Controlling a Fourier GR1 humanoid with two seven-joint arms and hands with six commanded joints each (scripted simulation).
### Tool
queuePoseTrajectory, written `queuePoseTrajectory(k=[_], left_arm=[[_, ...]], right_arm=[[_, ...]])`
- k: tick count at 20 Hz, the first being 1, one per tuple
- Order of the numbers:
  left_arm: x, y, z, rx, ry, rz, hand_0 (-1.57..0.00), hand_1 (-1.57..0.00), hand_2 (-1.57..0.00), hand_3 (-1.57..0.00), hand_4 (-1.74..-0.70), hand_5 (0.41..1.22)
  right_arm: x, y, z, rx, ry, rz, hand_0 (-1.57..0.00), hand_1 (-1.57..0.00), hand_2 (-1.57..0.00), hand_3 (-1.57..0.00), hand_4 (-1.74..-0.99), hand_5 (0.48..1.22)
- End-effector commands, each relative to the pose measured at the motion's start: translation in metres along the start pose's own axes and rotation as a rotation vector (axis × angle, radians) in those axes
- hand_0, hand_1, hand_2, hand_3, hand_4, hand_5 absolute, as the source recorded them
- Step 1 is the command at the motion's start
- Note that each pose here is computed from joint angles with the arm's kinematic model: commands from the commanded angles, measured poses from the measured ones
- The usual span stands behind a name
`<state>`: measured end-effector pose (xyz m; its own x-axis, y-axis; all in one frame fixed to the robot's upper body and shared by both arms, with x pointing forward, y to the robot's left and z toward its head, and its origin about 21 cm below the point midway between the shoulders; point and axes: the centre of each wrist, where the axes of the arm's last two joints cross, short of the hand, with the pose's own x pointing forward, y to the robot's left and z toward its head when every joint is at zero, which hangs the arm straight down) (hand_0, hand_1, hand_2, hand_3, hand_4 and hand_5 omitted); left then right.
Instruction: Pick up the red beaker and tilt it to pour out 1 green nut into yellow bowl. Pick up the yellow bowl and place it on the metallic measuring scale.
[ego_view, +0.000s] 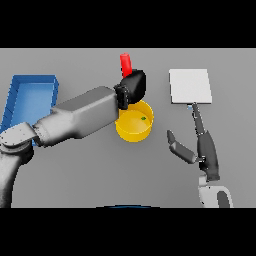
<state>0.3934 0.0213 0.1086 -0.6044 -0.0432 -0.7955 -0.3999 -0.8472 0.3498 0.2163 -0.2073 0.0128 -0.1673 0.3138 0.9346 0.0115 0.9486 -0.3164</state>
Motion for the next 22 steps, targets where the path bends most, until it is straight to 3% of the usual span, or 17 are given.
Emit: queuePoseTrajectory(k=[1, 4, 9, 11, 14, 17, 18, 20, 22], left_arm=[[0.000, 0.002, 0.000, 0.000, 0.003, -0.027, -1.57, -1.57, -1.57, -1.57, -1.72, 1.221], [-0.016, 0.007, 0.003, -0.003, 0.000, -0.077, -1.57, -1.57, -1.57, -1.57, -1.72, 1.221], [-0.088, 0.023, 0.023, -0.007, 0.138, -0.125, -1.57, -1.57, -1.57, -1.57, -1.73, 1.221], [-0.126, 0.022, 0.039, 0.013, 0.220, -0.076, -1.57, -1.57, -1.57, -1.18, -1.73, 1.221], [-0.184, 0.010, 0.066, 0.037, 0.421, 0.142, -1.57, -1.57, -1.57, -1.37, -1.73, 1.221], [-0.222, -0.023, 0.096, 0.085, 0.585, 0.546, -1.57, -1.57, -1.57, -1.47, -1.73, 1.221], [-0.235, -0.038, 0.111, 0.111, 0.651, 0.701, -1.57, -1.57, -1.57, -1.43, -1.74, 1.221], [-0.246, -0.072, 0.132, 0.152, 0.759, 0.950, -1.57, -1.57, -1.57, -1.40, -1.74, 1.221], [-0.245, -0.113, 0.149, 0.192, 0.860, 1.157, -1.57, -1.57, -1.57, -1.43, -1.74, 1.221]], right_arm=[[-0.001, 0.000, -0.001, -0.002, 0.006, -0.018, 0.00, 0.00, 0.00, 0.00, -1.154, 0.634], [-0.001, -0.002, 0.002, 0.000, -0.003, -0.029, 0.00, 0.00, 0.00, 0.00, -1.152, 0.635], [-0.001, -0.005, -0.001, 0.011, -0.028, -0.032, 0.00, 0.00, 0.00, 0.00, -1.154, 0.654], [-0.002, 0.000, 0.000, 0.013, -0.035, -0.020, 0.00, 0.00, 0.00, 0.00, -1.160, 0.660], [-0.004, 0.005, 0.000, 0.031, -0.034, -0.041, 0.00, 0.00, 0.00, 0.00, -1.160, 0.661], [0.000, 0.003, -0.008, 0.004, -0.021, -0.001, 0.00, 0.00, 0.00, 0.00, -1.146, 0.641], [0.000, 0.003, -0.009, 0.010, -0.023, 0.018, 0.00, 0.00, 0.00, 0.00, -1.140, 0.637], [-0.001, 0.006, -0.011, 0.016, -0.026, 0.021, 0.00, 0.00, 0.00, 0.00, -1.142, 0.630], [0.000, 0.007, -0.010, 0.031, -0.049, -0.045, 0.00, 0.00, 0.00, 0.00, -1.110, 0.623]])
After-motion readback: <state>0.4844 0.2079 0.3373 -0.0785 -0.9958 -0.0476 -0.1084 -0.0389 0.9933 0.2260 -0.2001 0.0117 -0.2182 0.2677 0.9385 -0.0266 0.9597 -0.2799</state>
